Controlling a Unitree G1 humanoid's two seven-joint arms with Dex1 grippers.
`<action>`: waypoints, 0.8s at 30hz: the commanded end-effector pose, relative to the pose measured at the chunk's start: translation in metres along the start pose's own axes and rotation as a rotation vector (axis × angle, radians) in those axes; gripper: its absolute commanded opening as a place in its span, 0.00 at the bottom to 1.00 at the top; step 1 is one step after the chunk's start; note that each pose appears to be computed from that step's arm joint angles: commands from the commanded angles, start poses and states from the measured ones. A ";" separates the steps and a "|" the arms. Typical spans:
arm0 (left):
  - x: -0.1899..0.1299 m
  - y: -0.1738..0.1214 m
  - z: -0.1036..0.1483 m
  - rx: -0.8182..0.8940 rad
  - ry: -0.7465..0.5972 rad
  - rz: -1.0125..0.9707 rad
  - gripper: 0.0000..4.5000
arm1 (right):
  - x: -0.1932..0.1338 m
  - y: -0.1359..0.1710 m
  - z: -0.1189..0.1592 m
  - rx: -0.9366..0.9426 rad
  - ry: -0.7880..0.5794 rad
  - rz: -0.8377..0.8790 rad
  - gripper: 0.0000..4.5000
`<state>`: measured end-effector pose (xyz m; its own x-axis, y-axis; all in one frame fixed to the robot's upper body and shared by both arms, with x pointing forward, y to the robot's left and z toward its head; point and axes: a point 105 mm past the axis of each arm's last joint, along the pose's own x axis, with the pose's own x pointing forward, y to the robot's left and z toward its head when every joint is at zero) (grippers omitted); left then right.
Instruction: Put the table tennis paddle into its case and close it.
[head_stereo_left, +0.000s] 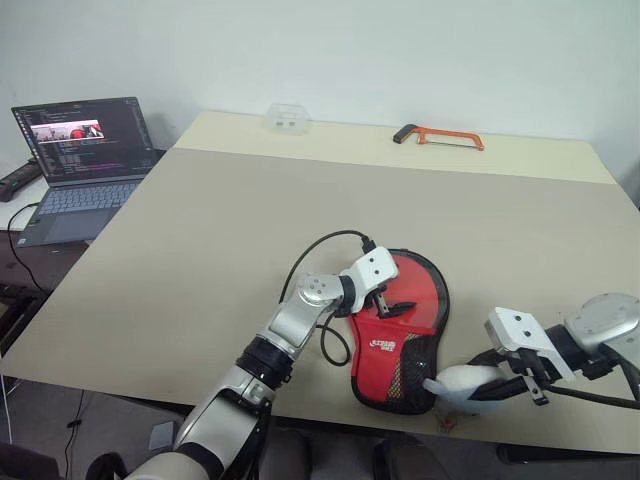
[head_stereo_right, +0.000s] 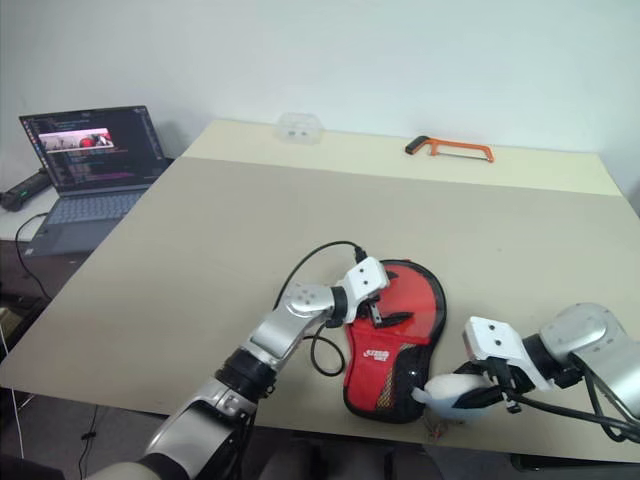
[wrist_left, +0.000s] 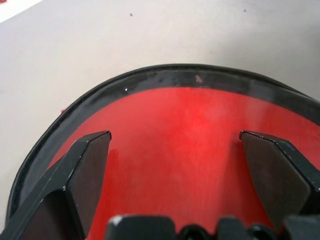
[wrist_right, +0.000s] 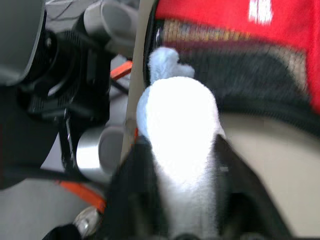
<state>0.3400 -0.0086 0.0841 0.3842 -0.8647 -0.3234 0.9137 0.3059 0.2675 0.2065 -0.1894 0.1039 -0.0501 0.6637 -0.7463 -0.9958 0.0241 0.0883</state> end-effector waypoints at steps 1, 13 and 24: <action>-0.020 0.002 0.005 -0.021 -0.033 -0.042 1.00 | -0.021 -0.013 -0.005 -0.027 0.035 -0.046 0.63; -0.147 0.022 0.076 -0.021 -0.176 -0.182 1.00 | -0.068 -0.038 0.026 -0.026 -0.114 -0.163 1.00; -0.295 0.041 0.102 -0.084 -0.069 -0.024 1.00 | -0.141 -0.031 0.056 0.020 -0.327 -0.372 1.00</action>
<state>0.2575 0.2071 0.2685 0.3349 -0.8953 -0.2937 0.9409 0.3012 0.1549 0.2530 -0.2338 0.2283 0.3078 0.8119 -0.4961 -0.9490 0.2997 -0.0982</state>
